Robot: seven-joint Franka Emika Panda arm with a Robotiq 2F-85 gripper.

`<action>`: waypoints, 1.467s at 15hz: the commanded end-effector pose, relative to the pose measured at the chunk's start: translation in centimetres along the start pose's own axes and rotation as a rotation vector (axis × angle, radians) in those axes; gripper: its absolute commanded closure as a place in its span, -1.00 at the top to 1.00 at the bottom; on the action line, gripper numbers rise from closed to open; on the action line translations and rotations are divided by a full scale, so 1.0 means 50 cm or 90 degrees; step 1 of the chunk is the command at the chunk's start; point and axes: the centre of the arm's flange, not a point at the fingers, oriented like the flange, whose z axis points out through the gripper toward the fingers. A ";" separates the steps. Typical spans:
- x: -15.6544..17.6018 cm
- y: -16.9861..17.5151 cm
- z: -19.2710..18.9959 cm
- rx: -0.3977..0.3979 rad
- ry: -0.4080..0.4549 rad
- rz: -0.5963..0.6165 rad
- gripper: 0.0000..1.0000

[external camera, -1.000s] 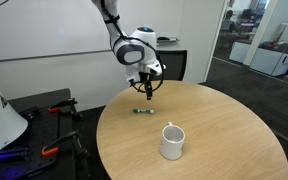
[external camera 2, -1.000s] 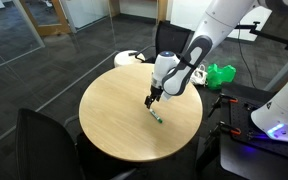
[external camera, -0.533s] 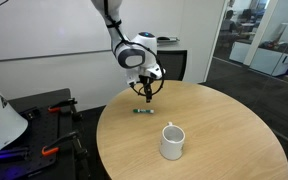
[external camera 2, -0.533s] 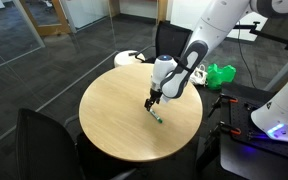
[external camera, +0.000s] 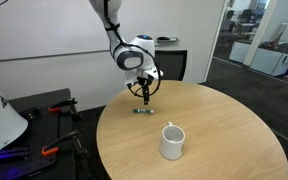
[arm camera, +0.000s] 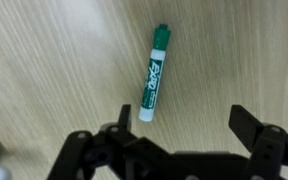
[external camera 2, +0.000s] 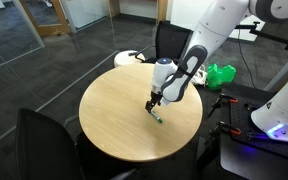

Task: Pick up the pen from the table and put it in the mug cup.

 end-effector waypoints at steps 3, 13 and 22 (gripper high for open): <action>-0.018 -0.031 0.045 -0.015 0.007 0.033 1.00; -0.010 -0.022 0.107 -0.031 0.003 0.081 1.00; 0.006 -0.023 0.146 -0.038 -0.002 0.088 0.50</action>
